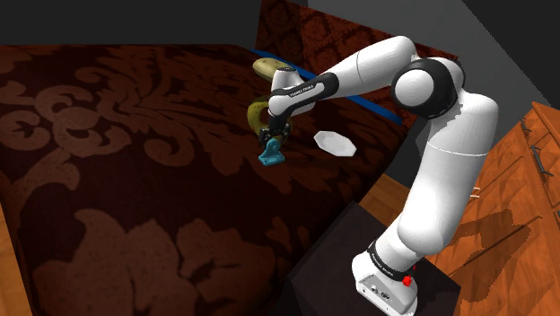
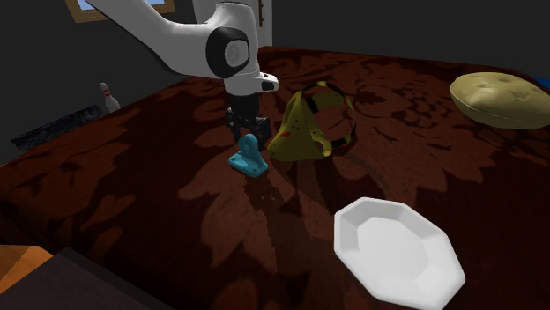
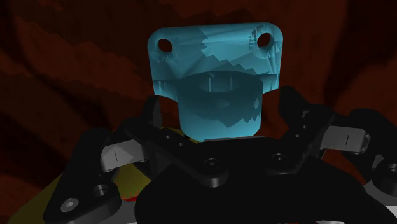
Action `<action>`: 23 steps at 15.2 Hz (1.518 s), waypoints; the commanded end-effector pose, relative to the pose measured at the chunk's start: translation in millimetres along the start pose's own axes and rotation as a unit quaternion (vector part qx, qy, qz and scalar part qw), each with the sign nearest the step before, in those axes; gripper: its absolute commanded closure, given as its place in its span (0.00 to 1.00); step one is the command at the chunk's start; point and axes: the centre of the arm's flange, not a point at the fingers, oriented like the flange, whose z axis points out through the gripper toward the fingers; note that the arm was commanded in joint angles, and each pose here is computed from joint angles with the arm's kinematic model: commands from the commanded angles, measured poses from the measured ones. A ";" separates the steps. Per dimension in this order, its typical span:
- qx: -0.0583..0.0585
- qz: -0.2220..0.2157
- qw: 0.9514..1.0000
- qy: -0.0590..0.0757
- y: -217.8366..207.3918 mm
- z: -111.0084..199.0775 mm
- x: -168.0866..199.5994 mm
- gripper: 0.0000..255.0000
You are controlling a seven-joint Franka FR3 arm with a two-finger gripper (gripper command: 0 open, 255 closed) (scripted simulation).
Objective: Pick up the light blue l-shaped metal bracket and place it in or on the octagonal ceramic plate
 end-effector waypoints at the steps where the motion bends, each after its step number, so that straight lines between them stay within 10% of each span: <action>1: 0.000 0.000 1.000 0.000 0.0 0.0 0.0 1.00; 23: 0.000 0.000 1.000 0.000 3.4 -68.5 -1.6 1.00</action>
